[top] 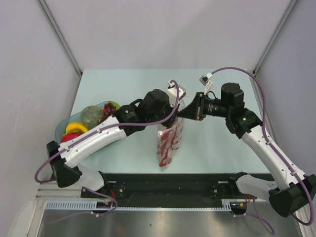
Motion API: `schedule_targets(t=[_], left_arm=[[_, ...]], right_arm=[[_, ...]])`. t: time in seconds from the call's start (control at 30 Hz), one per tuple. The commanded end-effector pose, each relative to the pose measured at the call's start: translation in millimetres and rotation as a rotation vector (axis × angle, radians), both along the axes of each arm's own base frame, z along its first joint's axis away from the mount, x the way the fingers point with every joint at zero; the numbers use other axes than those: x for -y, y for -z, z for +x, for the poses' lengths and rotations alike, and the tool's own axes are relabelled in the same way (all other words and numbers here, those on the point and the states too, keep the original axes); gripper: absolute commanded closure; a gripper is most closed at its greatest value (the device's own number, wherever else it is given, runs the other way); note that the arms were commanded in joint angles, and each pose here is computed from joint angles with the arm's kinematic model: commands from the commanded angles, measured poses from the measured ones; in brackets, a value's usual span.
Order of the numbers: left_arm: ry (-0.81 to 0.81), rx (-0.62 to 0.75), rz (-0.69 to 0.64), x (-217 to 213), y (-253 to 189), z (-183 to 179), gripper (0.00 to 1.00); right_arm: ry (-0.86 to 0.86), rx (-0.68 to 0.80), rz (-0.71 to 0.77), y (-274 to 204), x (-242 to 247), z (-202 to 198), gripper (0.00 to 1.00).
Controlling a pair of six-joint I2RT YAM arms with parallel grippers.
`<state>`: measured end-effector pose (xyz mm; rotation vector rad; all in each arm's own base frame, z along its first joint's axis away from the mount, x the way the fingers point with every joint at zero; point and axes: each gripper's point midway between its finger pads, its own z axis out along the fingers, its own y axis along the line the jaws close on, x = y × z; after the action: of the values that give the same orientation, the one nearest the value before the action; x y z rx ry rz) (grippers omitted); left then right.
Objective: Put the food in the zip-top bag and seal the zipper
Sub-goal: Place the fake lobster in the zipper food storage bag.
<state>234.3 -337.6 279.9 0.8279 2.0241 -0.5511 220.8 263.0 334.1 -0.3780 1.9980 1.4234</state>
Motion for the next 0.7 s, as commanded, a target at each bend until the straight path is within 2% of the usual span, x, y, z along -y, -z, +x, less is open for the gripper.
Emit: schedule_targets(t=[0.0, 0.17, 0.53, 0.57, 0.6, 0.67], left_arm=[[0.017, -0.095, 0.053, -11, 12, -9, 1.0], [0.003, -0.122, 0.081, -21, 28, -12, 1.0], [-0.063, -0.153, 0.148, -38, 51, 5, 0.98], [-0.044, -0.165, 0.142, -37, 51, 2, 0.93], [-0.032, -0.153, 0.12, -35, 41, 2, 0.76], [-0.019, -0.123, 0.068, -34, 21, 3, 0.53]], right_arm=[[-0.027, 0.278, 0.105, -77, -1, -9, 1.0], [-0.035, 0.369, 0.122, -101, 0, -12, 1.0], [-0.063, 0.389, 0.116, -100, -4, -18, 1.0], [-0.062, 0.39, 0.109, -98, -4, -18, 1.0], [-0.062, 0.401, 0.097, -95, -4, -16, 1.0], [-0.069, 0.402, 0.08, -89, -4, -15, 1.0]])
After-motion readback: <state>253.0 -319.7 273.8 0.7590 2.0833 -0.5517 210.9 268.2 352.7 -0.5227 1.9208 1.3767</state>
